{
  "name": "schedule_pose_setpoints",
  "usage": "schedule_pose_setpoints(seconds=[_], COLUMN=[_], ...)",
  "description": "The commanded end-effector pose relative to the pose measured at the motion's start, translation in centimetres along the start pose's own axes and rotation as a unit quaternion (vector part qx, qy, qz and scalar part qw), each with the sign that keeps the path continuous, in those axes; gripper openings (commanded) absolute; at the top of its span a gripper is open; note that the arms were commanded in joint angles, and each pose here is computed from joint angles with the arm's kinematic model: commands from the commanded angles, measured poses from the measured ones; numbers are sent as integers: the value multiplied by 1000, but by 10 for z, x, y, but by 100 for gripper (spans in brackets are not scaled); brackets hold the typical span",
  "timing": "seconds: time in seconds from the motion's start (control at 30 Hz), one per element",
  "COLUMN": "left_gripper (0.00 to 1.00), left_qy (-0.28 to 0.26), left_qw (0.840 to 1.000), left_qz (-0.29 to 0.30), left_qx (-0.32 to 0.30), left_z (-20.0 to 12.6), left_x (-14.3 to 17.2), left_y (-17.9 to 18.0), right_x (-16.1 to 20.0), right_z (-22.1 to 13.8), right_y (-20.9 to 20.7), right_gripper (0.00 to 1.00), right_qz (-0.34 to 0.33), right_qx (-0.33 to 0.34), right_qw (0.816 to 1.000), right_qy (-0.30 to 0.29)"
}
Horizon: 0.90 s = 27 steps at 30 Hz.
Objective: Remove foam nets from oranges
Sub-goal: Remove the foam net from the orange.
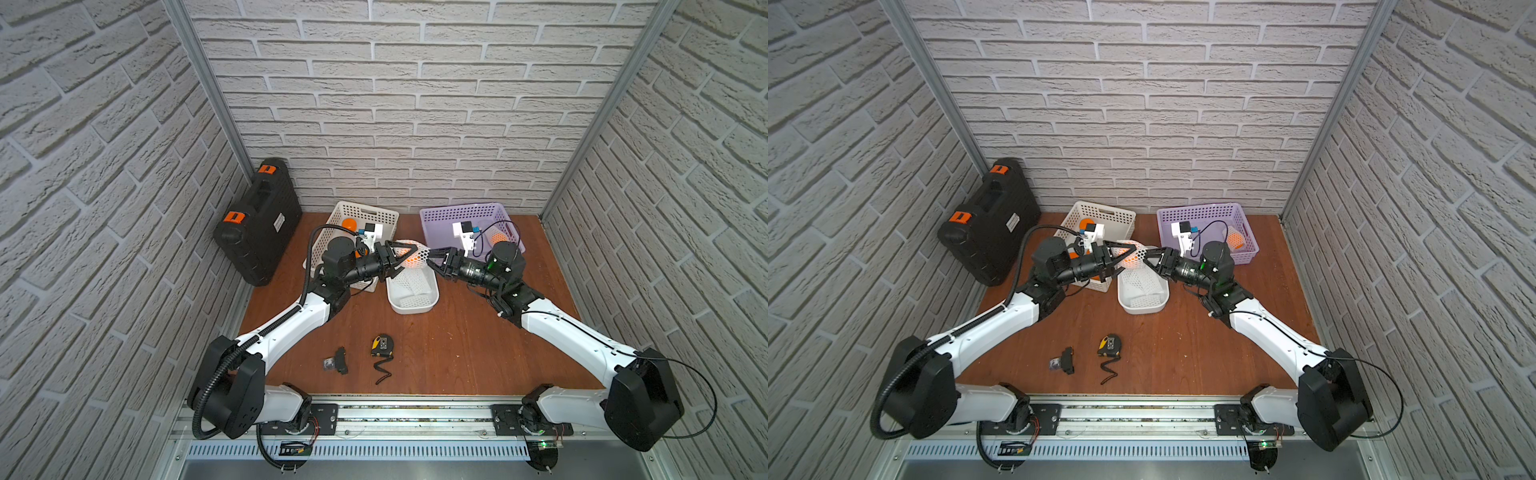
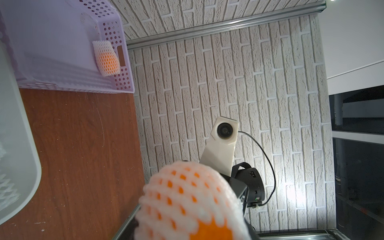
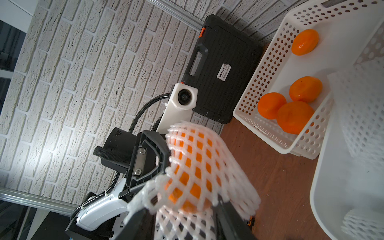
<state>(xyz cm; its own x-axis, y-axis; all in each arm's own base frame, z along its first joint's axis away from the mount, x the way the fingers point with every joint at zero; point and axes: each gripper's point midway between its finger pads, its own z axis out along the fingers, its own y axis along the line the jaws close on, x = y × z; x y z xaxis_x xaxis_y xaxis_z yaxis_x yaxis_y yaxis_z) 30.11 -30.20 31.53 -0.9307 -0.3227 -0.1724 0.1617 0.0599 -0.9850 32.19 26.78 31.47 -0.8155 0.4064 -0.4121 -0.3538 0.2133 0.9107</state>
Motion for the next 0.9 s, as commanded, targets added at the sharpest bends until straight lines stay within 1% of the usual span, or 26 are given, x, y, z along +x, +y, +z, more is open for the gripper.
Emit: schedule_pose_setpoints(seconds=[0.0,0.2,0.43,0.63,0.67,0.73,0.87], left_gripper=[35,36,36,37,37,39,44], left_qy=[23,21,35,42,43,45,45], left_qw=[999,999,998,998,998,998,998], left_qz=[17,18,9,5,5,4,5], left_qx=[29,38,46,51,51,50,45], left_z=[2,2,12,15,15,16,15], left_x=[11,10,16,18,19,20,19], left_y=[-15,-19,-20,-20,-20,-19,-17], right_x=[0,1,6,5,4,3,2], right_z=[2,4,14,15,15,15,15], right_y=[9,10,15,13,13,13,11], right_gripper=[45,45,53,55,54,48,37], right_qz=[-10,-6,4,6,6,5,6], right_qx=[-28,-35,-62,-62,-62,-63,-60], right_qw=[1000,999,998,998,998,998,998], right_qy=[-1,1,14,9,6,3,-2])
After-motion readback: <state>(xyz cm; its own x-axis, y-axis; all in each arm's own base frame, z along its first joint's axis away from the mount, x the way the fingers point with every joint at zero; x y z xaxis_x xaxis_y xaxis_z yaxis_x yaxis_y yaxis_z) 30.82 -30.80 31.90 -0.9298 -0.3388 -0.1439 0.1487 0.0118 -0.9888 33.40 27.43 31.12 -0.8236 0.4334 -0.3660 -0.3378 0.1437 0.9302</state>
